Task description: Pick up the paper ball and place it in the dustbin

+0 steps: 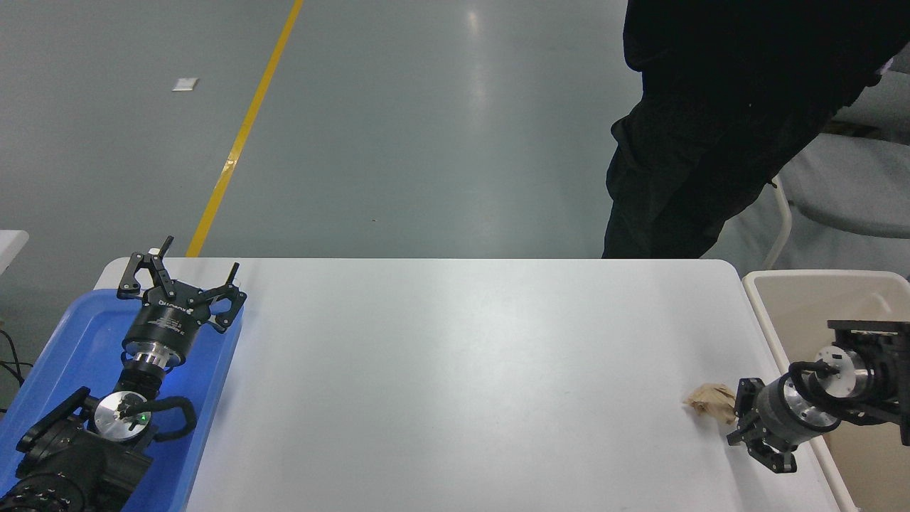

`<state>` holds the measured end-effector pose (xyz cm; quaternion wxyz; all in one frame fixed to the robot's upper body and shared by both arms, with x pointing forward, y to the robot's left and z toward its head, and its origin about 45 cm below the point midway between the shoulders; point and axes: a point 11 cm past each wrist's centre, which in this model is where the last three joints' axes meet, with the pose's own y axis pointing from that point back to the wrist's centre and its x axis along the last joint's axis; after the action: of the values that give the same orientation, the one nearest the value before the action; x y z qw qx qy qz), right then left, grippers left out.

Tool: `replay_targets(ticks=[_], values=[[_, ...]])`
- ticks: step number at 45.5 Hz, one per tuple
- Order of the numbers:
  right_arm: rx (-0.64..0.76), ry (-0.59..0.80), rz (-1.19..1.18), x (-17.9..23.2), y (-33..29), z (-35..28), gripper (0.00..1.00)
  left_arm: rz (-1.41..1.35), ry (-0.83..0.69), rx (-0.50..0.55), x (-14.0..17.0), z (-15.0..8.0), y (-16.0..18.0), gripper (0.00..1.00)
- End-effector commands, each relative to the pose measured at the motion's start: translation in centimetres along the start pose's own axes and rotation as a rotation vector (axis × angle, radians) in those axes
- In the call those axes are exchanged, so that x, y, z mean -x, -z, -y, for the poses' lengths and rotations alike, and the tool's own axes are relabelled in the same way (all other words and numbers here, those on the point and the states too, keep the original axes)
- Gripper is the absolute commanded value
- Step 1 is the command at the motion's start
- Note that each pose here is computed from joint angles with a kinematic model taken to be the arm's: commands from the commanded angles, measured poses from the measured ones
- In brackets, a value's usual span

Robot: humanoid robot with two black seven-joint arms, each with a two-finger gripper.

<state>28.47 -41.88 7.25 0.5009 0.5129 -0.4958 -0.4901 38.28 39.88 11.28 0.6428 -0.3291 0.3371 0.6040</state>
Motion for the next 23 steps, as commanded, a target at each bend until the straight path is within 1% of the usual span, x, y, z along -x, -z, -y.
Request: replay_targets(ticks=[1, 17, 23], values=[[-0.003, 0.005, -0.003, 0.0, 0.1, -0.1, 0.0, 0.0, 0.0, -0.002, 0.0, 0.0, 0.0, 0.99], [-0.004, 0.0, 0.001, -0.2, 0.0, -0.1, 0.0, 0.001, 0.001, -0.003, 0.0, 0.0, 0.0, 0.99], [0.024, -0.02, -0.021, -1.0, -1.1, -0.3, 0.0, 0.0, 0.0, -0.002, 0.0, 0.0, 0.0, 0.99]])
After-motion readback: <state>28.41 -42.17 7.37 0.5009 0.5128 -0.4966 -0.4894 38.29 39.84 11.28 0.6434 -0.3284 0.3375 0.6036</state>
